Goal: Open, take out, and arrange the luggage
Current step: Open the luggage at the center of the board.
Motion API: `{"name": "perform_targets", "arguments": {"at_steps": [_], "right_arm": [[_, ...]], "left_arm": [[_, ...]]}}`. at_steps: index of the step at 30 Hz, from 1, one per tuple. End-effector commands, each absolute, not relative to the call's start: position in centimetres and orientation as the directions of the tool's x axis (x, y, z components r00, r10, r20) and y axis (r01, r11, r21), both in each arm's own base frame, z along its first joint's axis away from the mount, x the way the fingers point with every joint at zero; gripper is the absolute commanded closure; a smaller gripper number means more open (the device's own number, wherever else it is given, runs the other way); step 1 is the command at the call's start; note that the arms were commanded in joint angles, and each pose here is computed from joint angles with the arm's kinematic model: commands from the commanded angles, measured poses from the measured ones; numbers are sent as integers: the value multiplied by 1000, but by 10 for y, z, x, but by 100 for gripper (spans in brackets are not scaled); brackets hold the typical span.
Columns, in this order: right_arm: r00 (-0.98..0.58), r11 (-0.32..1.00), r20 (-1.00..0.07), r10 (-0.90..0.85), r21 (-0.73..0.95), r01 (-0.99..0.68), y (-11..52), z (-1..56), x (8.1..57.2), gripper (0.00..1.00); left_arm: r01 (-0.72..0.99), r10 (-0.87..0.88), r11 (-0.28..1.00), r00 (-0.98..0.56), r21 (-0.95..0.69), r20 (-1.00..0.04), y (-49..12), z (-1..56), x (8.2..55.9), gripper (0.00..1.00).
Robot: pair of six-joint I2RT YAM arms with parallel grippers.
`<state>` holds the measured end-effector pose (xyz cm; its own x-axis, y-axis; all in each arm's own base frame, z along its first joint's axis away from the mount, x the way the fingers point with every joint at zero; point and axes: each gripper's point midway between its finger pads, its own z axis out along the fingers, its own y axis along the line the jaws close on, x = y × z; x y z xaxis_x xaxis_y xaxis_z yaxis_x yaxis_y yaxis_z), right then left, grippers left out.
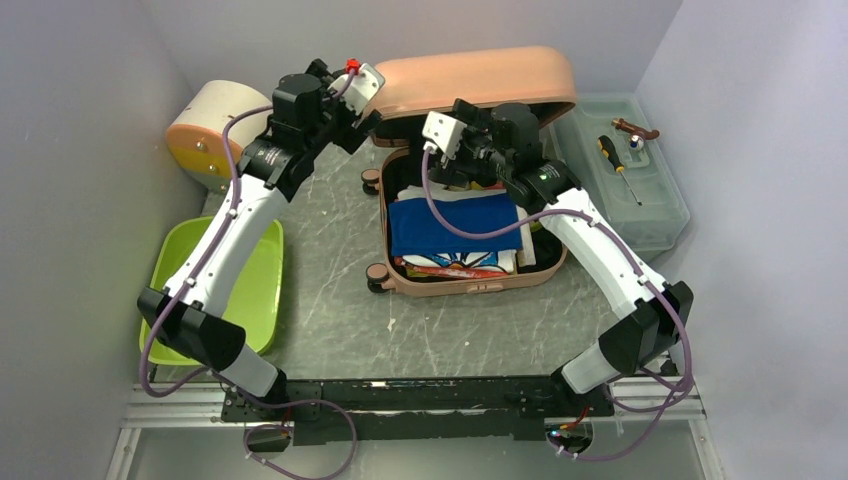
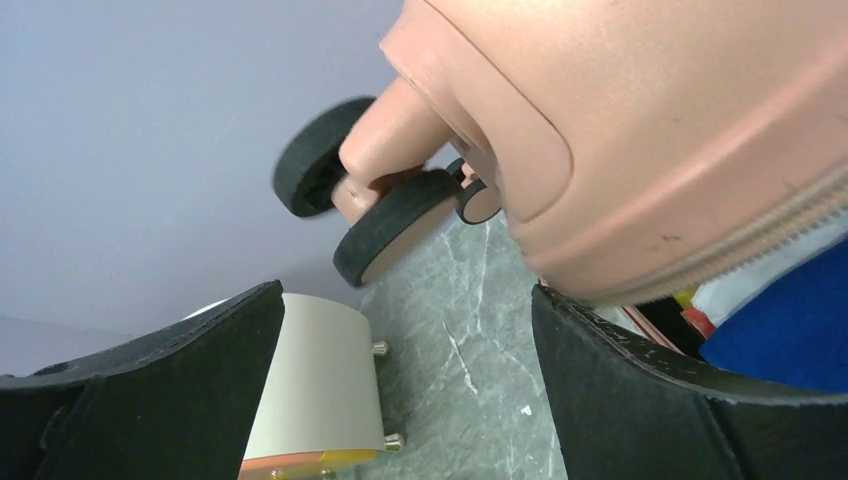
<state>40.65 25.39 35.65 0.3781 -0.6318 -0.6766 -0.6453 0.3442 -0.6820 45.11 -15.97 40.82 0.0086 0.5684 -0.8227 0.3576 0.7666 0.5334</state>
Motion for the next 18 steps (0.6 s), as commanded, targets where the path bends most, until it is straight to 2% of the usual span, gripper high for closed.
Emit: {"name": "perform_targets", "arguments": {"at_steps": [1, 9, 18], "right_arm": [[400, 448, -691, -601, -707, -547, 244, 403, 414, 1], [385, 488, -685, -619, -719, -495, 235, 416, 422, 1], [386, 518, -692, -610, -717, -466, 229, 431, 418, 1]], "left_arm": [[389, 503, 781, 74, 489, -861, -166, 424, 435, 1], [626, 441, 672, 90, 395, -893, -204, 406, 411, 0], [620, 441, 678, 88, 395, -893, -212, 401, 432, 5]]}}
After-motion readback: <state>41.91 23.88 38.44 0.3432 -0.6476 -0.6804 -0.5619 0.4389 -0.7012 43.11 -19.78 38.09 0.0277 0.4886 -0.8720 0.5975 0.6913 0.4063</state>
